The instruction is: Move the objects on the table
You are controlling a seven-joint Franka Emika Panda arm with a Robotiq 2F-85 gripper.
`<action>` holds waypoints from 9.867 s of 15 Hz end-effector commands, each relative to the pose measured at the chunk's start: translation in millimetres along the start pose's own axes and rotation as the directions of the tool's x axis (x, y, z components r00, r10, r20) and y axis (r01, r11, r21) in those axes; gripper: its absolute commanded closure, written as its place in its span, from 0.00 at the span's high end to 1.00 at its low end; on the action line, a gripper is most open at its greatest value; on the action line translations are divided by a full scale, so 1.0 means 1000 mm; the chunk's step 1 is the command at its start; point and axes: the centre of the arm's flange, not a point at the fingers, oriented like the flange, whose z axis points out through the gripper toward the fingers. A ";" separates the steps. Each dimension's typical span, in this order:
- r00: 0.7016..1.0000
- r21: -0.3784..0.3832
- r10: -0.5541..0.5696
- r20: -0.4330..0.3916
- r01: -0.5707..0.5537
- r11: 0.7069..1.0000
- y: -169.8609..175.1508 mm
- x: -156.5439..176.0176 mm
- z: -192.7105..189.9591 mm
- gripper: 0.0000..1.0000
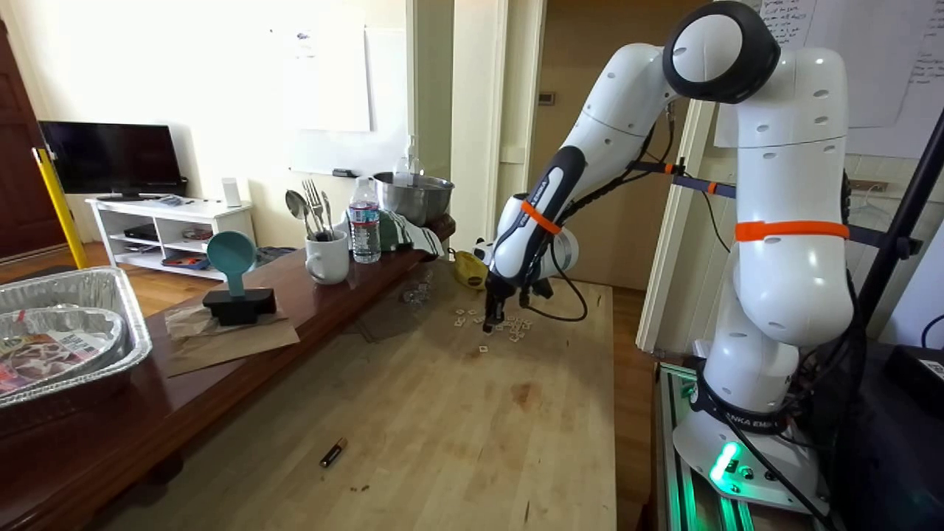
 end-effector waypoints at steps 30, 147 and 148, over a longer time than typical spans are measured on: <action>0.791 0.040 0.581 0.192 -0.597 0.801 -0.036 0.028 0.004 0.00; 0.944 -0.108 0.328 0.019 -0.324 0.940 0.012 -0.023 0.011 0.00; 0.946 -0.105 0.323 0.021 -0.319 0.942 0.010 -0.021 0.011 0.00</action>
